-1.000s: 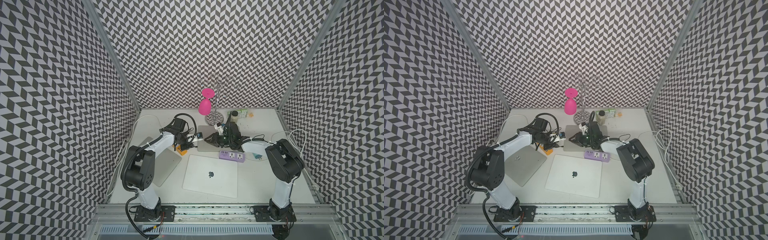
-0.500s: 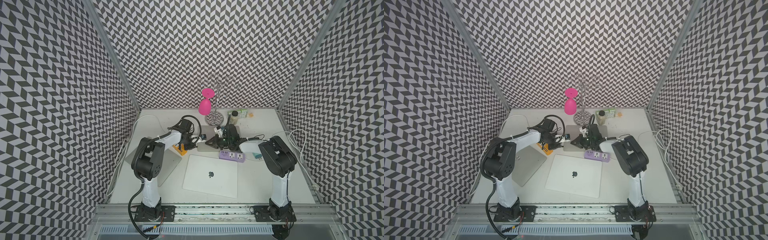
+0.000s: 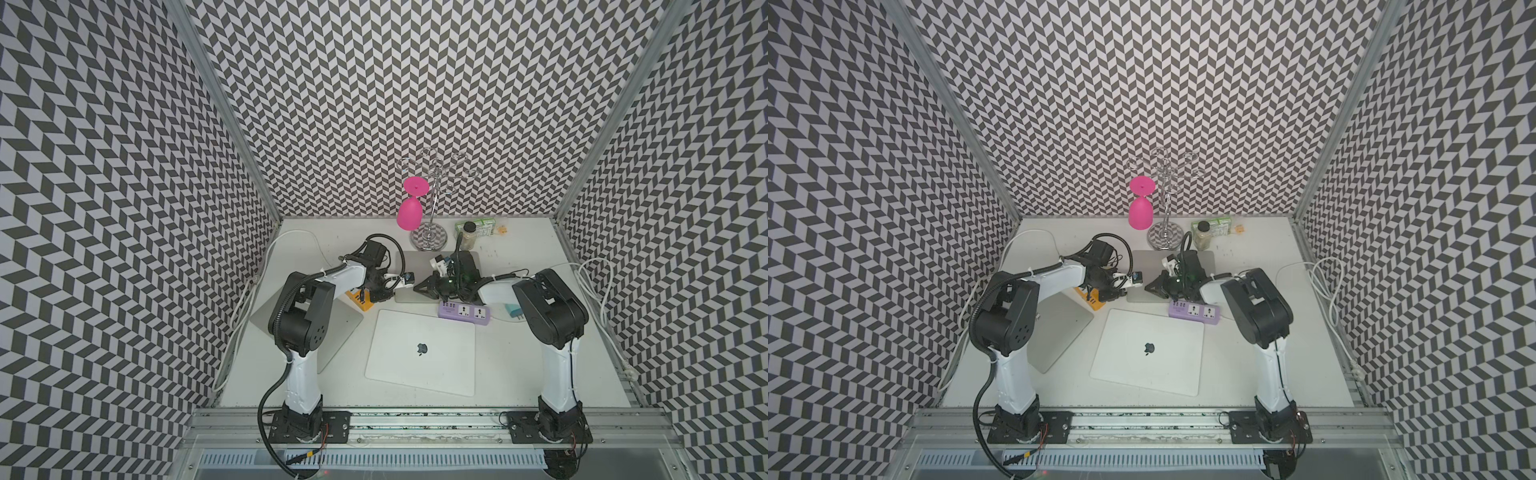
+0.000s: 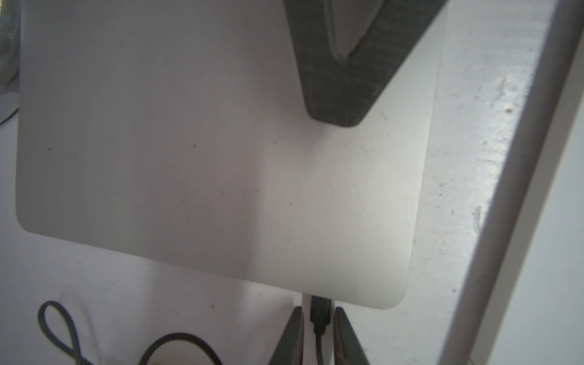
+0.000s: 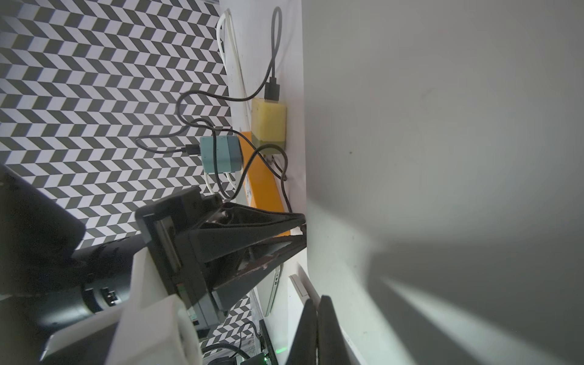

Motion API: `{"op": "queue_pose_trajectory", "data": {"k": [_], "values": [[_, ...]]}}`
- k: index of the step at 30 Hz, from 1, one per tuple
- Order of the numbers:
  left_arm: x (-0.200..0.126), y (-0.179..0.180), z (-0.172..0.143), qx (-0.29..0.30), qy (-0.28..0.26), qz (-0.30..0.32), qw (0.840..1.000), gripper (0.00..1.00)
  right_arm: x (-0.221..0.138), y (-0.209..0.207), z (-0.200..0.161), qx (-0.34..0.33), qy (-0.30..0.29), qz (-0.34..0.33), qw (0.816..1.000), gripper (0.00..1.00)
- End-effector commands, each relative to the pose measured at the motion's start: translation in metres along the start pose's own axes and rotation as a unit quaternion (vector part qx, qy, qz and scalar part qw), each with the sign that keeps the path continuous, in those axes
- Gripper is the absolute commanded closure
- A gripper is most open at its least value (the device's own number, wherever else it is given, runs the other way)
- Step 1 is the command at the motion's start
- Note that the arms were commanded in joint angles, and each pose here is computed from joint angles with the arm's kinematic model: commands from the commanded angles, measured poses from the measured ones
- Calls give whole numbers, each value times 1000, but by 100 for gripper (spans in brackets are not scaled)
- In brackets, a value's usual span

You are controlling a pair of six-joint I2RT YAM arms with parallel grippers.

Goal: Unplug the laptop charger
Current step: Remove the charging cable from the laptop.

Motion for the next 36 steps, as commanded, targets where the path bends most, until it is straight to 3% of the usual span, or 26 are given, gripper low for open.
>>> {"op": "queue_pose_trajectory", "data": {"k": [1,20,28,36], "values": [[0,1,9,22,-7,-7,1000,81,3,-1,4,-12,-4,14,1000,100],[7,0,9,32,3,-22,999,91,14,-12,8,-22,28,-24,999,100],[10,1,11,34,9,-20,999,100,22,-27,1,-6,49,-35,998,100],[12,1,10,43,21,-16,999,100,25,-38,-1,-3,58,-51,997,100]]}}
Point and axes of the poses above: each gripper's point midway between its finger pads, its own x axis out along the fingers, its own y axis along the line the jaws close on, z = x × y, the point moved 1 cm from there along -x, back along the fingers, and after that the axes turned 12 degrees about -x, right-handed, at the moved point
